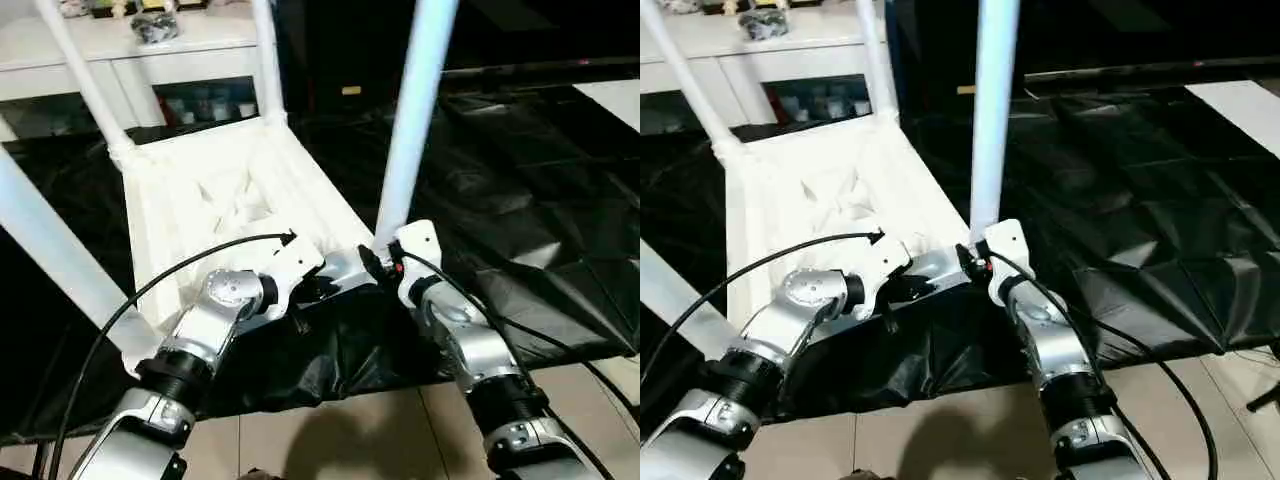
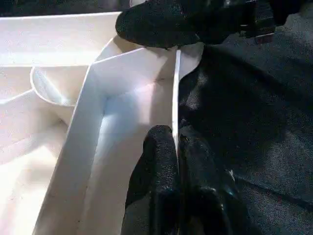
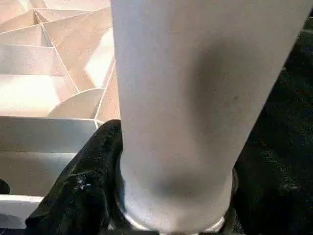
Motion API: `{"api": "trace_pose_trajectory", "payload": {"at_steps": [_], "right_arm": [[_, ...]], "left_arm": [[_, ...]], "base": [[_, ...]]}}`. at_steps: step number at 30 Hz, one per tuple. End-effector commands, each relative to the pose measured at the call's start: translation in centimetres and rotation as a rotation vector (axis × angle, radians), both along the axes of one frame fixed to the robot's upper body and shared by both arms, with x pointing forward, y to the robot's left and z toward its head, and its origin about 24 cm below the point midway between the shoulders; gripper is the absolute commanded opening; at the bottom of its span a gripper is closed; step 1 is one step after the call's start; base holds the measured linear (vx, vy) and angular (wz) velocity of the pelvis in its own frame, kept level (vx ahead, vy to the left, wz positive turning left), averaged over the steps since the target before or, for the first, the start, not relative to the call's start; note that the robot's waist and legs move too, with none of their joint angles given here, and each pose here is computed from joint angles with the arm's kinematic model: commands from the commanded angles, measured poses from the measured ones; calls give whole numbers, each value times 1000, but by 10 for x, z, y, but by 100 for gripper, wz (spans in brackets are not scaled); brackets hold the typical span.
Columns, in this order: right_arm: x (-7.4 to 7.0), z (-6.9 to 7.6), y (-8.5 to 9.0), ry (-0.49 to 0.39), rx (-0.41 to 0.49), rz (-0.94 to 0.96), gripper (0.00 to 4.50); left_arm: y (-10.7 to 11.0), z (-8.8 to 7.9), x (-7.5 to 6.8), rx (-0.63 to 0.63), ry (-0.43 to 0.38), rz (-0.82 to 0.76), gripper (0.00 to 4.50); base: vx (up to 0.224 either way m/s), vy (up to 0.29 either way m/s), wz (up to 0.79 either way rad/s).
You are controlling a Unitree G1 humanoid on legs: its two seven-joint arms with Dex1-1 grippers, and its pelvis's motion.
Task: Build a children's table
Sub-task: Rotate leg to tighten
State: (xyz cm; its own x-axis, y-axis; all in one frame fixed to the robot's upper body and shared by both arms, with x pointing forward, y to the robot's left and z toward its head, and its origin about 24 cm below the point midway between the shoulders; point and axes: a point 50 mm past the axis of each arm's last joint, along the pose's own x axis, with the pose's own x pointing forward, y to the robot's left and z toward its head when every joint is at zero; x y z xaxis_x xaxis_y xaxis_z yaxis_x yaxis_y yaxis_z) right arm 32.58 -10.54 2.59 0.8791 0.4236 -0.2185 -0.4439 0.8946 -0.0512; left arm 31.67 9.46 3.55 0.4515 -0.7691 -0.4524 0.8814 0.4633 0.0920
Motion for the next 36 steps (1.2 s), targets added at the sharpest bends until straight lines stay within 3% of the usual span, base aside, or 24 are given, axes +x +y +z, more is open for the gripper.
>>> {"api": "trace_pose_trajectory", "payload": {"at_steps": [1, 4, 5, 6, 8, 12, 16, 20, 25, 26, 29, 36], "right_arm": [[-18, 6, 65, 1, 113, 299, 344], [-18, 8, 49, -17, 85, 354, 365], [-18, 8, 36, -27, 44, 394, 380], [-18, 8, 33, -28, 39, 399, 380], [-17, 9, 12, -22, 5, 455, 380], [-19, 13, -7, -1, -22, 558, 380], [-24, 17, -14, 22, -49, 683, 380], [-40, 17, -16, 115, -94, 940, 380], [-43, 17, -17, 140, -137, 1024, 380], [-42, 17, -17, 142, -136, 1031, 356], [-40, 18, -16, 151, -139, 1040, 347], [-39, 17, -17, 169, -155, 1059, 277]], "left_arm": [[-27, 7, -3, -78, -51, -44, 0], [-14, 8, -4, -76, -52, -69, 0], [-7, 8, -5, -80, -47, -98, 0], [-5, 8, -6, -80, -46, -102, 0], [5, 11, -11, -104, -27, -169, 0], [15, 14, -17, -119, 1, -250, 0], [21, 14, -18, -110, 17, -290, 0], [29, 17, -21, -95, 48, -367, 0], [34, 18, -19, -60, 60, -400, 0], [35, 18, -17, -57, 58, -399, 0], [36, 19, -15, -52, 62, -398, 0], [38, 18, -15, -47, 74, -401, 0]], "base": [[0, 0, 0], [0, 0, 0], [0, 0, 0], [0, 0, 0], [0, 0, 0], [0, 0, 0], [0, 0, 0], [0, 0, 0], [0, 0, 0], [0, 0, 0], [0, 0, 0], [0, 0, 0]]}}
